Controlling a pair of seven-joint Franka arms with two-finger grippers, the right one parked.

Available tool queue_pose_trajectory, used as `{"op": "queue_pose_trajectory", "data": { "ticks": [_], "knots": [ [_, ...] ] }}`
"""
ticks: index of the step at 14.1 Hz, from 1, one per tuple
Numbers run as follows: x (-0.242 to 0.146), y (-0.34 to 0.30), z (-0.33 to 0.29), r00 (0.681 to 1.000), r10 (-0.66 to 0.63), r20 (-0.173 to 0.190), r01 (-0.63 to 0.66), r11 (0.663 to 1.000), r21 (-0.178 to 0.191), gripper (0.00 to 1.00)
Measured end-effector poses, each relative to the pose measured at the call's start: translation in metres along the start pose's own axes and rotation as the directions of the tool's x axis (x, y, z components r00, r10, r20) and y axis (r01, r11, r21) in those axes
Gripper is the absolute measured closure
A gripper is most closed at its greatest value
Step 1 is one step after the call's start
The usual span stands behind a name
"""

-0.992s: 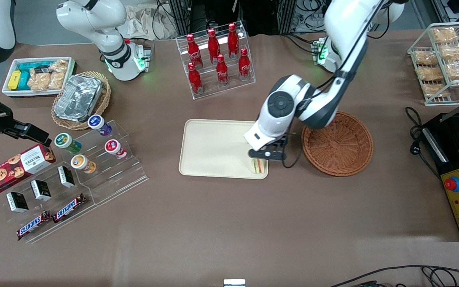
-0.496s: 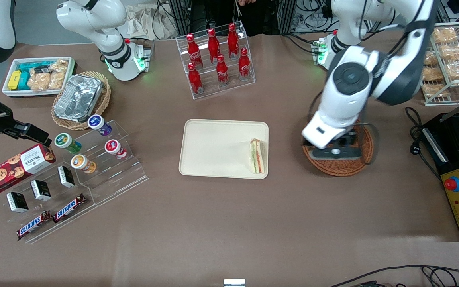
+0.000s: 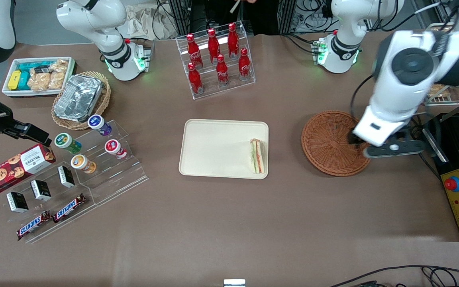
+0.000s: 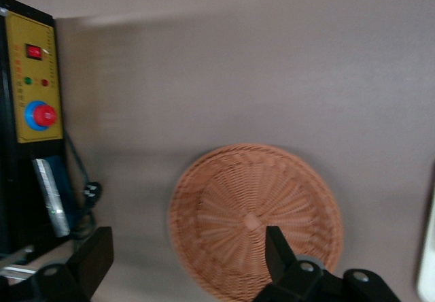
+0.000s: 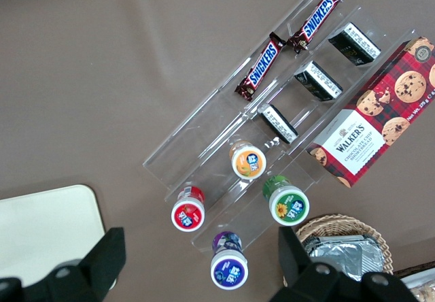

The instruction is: Place sandwich from basket to tray

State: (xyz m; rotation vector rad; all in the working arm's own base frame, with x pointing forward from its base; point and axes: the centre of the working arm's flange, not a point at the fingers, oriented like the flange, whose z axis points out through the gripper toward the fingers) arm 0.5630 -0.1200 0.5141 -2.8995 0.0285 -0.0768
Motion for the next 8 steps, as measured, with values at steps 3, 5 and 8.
{"op": "queue_pose_trajectory", "data": {
  "ticks": [3, 5, 8],
  "knots": [
    [-0.008, -0.033, -0.013, 0.998, 0.056, 0.022, -0.055, 0.998, -0.026, 0.0],
    [-0.015, -0.052, -0.021, 0.995, 0.086, 0.045, -0.082, 0.993, -0.083, 0.0],
    [-0.025, -0.103, -0.038, 0.996, 0.064, 0.056, -0.053, 0.981, -0.188, 0.0]
  ]
}}
